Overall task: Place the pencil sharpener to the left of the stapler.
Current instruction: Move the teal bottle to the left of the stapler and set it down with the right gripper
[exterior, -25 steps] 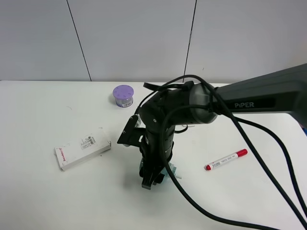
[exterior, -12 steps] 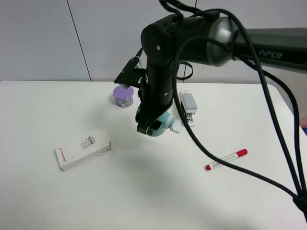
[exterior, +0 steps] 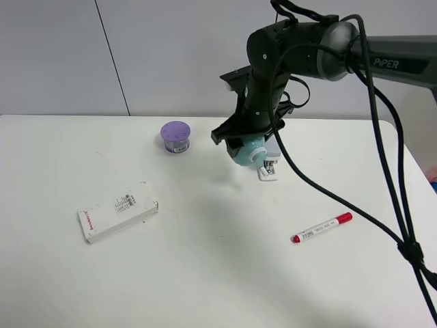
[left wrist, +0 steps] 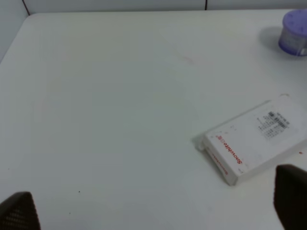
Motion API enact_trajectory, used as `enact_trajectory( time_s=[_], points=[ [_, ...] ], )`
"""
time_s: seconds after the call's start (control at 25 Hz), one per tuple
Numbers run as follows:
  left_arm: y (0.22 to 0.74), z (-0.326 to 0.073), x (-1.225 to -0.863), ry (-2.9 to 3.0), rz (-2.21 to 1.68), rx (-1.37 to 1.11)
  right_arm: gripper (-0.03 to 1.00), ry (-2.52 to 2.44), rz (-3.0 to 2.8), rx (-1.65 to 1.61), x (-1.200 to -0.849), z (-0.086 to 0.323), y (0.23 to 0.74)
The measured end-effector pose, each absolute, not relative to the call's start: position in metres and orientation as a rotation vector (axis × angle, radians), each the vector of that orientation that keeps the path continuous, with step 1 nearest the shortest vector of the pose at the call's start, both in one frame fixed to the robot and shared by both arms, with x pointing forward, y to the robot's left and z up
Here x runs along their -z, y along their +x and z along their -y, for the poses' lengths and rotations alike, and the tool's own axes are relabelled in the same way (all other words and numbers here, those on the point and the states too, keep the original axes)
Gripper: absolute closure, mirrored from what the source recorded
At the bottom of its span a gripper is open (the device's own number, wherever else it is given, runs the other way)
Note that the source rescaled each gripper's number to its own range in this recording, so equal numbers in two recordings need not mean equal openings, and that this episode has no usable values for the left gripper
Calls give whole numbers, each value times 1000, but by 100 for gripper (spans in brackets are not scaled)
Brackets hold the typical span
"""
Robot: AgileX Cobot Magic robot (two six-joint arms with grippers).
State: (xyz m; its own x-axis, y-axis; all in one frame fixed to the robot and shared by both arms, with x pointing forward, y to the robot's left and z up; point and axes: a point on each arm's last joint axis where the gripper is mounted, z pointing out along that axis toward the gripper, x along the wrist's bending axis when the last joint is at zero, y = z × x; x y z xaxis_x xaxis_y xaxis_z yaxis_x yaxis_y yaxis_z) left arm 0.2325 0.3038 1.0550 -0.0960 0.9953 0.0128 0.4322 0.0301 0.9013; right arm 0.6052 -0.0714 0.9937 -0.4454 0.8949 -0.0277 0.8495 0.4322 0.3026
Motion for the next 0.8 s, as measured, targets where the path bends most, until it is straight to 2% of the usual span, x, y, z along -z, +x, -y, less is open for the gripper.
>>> enact_trajectory(
  time_s=[0.36,0.8],
  points=[
    [232,-304,-1055,1478,-1614,-1028,96,1693,-2448,-471,-960,61,634],
    [232,-304,-1055,1478,-1614,-1028,96,1890,-2410,-556,-947,44,663]
  ],
)
